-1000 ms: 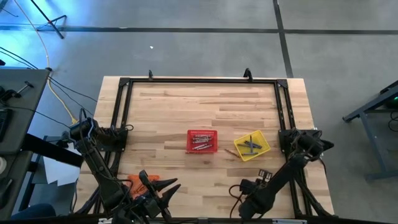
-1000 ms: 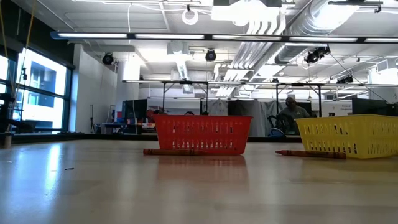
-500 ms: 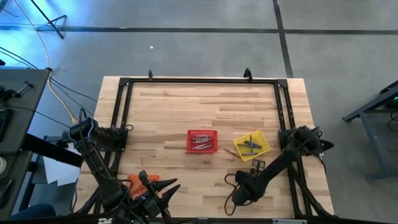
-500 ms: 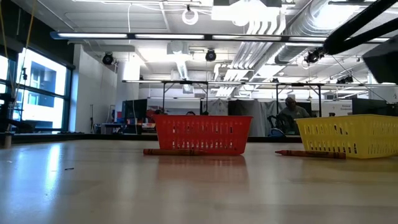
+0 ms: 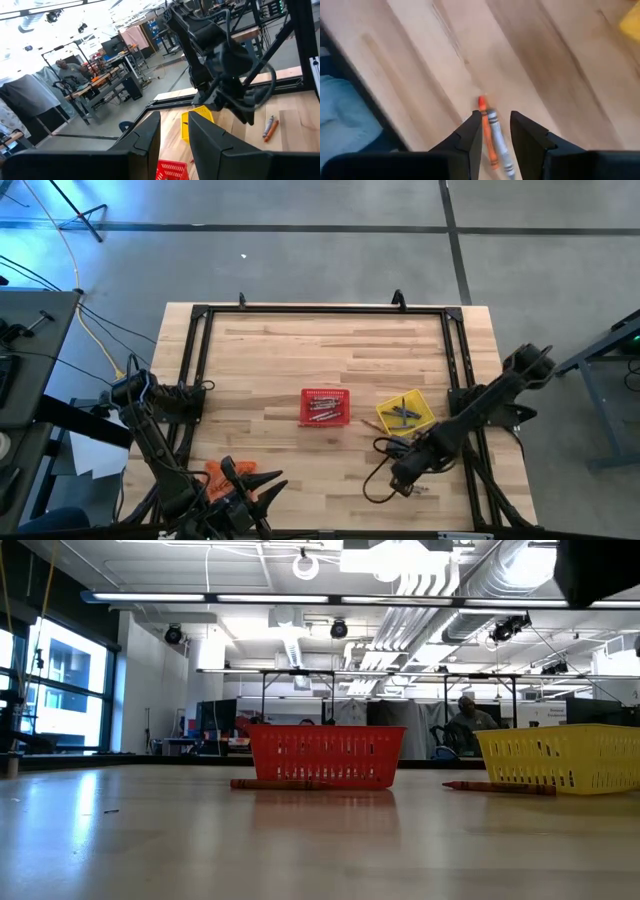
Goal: Sort crayons
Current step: Put the gray crayon into the red bin
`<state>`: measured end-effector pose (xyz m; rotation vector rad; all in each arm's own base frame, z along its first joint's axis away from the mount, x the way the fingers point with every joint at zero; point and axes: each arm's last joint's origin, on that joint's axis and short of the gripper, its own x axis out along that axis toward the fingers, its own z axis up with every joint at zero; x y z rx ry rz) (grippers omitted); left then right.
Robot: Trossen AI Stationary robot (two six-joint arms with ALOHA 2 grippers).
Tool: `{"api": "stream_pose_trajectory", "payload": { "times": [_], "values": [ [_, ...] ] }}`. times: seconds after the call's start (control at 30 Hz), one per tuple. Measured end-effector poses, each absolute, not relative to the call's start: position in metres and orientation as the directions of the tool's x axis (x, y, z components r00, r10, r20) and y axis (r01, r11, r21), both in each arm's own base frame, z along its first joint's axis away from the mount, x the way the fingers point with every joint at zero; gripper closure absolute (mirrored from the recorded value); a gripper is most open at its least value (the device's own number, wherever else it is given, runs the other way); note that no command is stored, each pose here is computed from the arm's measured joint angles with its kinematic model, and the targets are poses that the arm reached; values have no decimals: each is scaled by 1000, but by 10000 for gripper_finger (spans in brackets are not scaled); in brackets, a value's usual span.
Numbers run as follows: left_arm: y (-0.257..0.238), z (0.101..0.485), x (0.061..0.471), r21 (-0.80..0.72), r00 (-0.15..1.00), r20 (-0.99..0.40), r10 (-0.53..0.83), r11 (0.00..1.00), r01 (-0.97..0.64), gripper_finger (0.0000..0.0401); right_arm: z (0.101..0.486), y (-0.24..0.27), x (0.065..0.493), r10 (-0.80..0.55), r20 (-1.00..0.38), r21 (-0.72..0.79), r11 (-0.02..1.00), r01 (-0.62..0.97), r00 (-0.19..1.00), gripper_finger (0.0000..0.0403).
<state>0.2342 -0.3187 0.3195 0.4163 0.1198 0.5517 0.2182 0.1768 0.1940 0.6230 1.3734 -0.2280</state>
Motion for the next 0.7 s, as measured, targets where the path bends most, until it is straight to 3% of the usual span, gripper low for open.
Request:
{"api": "stream_pose_trajectory", "payload": {
  "times": [0.27, 0.7],
  "values": [
    [-319, 319, 234, 412, 847, 0, 532, 772, -484, 315, 189, 186, 200, 207, -968, 250, 795, 552, 139, 308],
    [-318, 318, 234, 411, 847, 0, 532, 772, -485, 315, 187, 208, 186, 250, -957, 288, 762, 580, 146, 308]
  ]
}}
